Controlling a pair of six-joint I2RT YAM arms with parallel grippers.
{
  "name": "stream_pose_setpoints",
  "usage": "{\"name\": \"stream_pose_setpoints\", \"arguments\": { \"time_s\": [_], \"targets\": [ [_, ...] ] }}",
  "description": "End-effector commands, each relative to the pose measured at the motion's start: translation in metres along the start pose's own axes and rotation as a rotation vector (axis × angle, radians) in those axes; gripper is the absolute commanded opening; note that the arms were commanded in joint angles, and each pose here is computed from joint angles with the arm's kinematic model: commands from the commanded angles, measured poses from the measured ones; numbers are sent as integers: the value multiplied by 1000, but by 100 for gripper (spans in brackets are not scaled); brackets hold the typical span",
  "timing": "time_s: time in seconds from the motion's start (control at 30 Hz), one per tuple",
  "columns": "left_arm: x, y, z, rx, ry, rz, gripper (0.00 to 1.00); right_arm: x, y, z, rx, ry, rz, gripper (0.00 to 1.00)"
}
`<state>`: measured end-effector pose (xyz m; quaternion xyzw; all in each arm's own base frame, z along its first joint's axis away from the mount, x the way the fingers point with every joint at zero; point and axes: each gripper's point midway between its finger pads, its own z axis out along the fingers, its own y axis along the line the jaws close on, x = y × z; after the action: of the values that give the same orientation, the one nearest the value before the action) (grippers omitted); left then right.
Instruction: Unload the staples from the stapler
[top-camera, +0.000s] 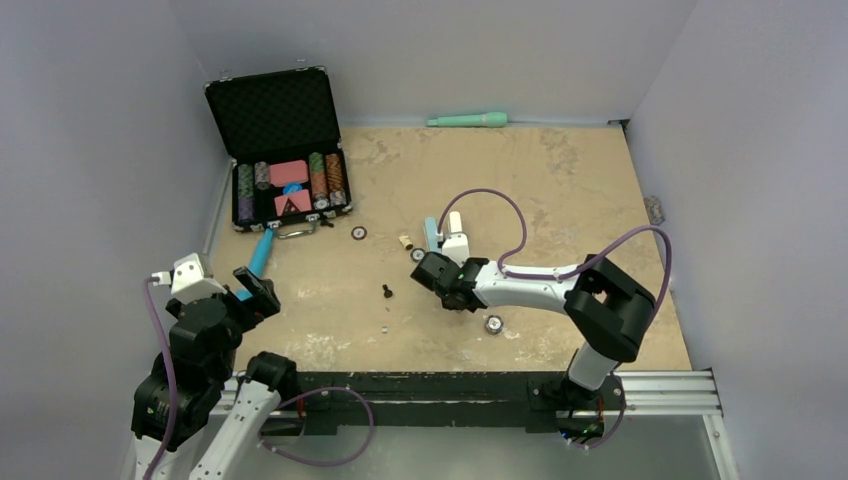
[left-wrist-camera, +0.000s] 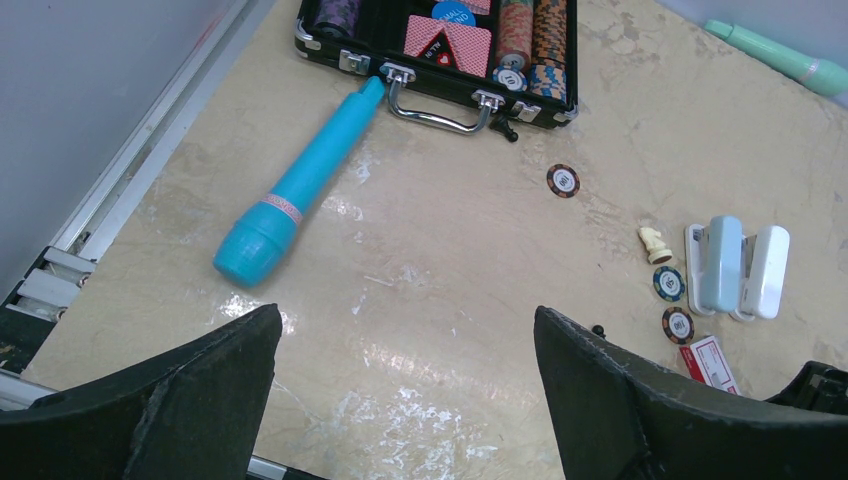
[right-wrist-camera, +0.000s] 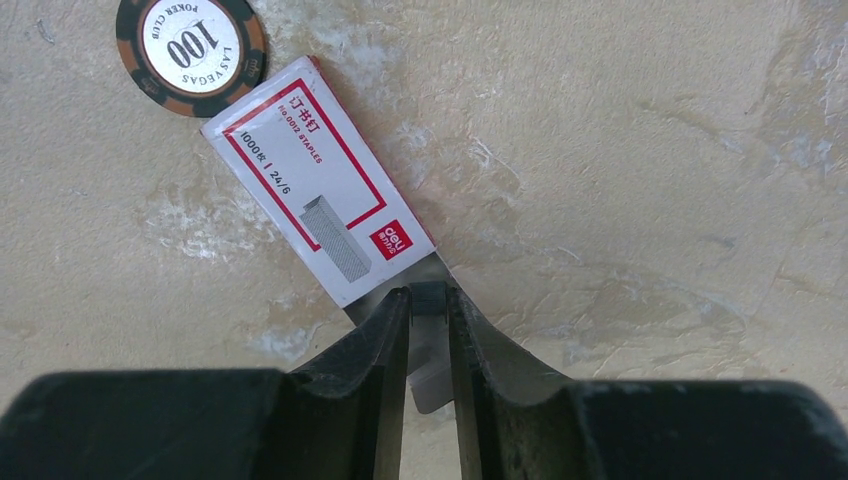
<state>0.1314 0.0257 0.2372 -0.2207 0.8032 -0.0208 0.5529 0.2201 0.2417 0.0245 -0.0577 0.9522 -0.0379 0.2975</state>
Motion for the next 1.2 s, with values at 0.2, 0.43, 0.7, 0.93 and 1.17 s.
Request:
{"name": "stream_pose_setpoints", "arguments": {
  "time_s": [0.2,0.43,0.7,0.93,1.17],
  "targets": [
    [-5,-2,3,1,-19,14,100,-29,4,-14,-16,-81,51,25],
    [-6,-3,3,3,-19,16,100,-41,17,-35,-103,-101,49,28],
    [-5,-3,3,4,-18,15,100,-47,47,-78,-235,-133,48,42],
    [-6,-3,2,5,-19,15,100,-27,100,-102,-321,-114,-43,44],
    [-5,-2,2,5,-19,14,100,-10,141,-98,-355,-83,-107,43]
  ]
}}
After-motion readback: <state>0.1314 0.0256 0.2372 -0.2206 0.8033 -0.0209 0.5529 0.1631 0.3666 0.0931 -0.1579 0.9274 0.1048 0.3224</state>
